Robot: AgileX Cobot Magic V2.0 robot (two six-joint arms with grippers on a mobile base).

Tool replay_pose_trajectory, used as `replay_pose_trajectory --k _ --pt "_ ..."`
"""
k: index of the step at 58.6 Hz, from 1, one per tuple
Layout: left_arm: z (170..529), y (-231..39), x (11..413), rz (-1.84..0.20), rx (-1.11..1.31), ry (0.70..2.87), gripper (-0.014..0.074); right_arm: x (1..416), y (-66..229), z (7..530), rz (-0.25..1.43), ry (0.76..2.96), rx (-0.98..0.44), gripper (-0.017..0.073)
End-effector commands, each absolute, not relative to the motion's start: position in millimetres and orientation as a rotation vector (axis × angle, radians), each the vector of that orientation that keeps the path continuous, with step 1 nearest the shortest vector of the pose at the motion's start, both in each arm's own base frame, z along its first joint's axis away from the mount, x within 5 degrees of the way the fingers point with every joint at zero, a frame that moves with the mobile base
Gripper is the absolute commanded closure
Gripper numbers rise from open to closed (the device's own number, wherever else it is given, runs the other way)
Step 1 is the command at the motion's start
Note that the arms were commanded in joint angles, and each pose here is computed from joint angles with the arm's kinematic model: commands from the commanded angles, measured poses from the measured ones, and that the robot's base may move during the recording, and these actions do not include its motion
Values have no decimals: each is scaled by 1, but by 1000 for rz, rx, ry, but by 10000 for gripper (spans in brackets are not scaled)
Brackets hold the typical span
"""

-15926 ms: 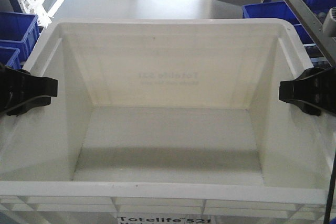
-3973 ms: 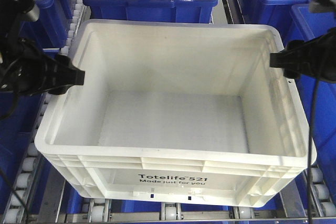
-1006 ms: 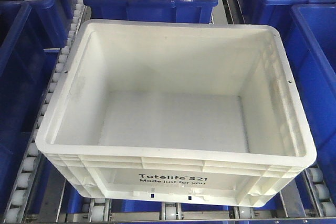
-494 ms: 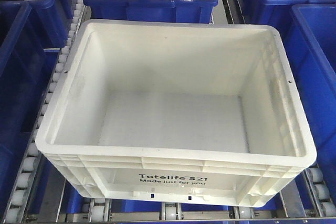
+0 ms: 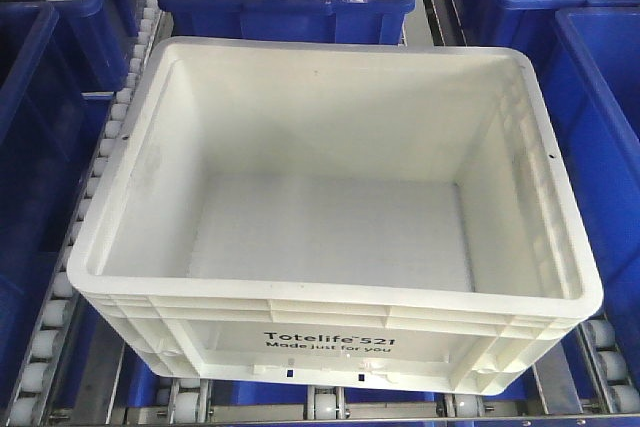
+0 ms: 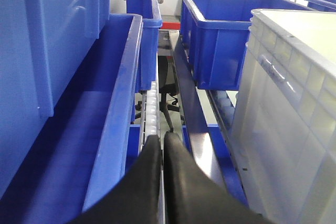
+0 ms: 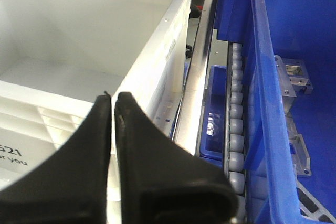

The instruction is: Move bin from left to right shelf

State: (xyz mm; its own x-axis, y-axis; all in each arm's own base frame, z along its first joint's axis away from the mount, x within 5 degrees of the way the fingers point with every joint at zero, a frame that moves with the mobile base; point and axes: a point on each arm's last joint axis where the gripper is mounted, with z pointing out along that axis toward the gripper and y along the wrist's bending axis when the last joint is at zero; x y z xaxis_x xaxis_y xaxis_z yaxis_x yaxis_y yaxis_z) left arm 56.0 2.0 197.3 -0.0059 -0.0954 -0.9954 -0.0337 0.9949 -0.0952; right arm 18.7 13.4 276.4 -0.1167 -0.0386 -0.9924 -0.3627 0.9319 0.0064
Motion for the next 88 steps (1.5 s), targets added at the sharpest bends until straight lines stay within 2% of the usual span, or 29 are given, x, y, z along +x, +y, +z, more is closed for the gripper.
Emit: replay_pose_trajectory --k 1,57,74,88 --pt "197 2 58 -61 -104 1528 600 17 12 290 280 1580 -293 567" --pt "197 2 58 -61 -104 1527 600 17 12 289 282 1579 -291 567" --pt "197 2 58 -61 -104 1527 600 44 10 251 142 1412 -176 567" --pt "197 2 58 -61 -104 1527 600 55 4 207 -43 1509 -146 567"
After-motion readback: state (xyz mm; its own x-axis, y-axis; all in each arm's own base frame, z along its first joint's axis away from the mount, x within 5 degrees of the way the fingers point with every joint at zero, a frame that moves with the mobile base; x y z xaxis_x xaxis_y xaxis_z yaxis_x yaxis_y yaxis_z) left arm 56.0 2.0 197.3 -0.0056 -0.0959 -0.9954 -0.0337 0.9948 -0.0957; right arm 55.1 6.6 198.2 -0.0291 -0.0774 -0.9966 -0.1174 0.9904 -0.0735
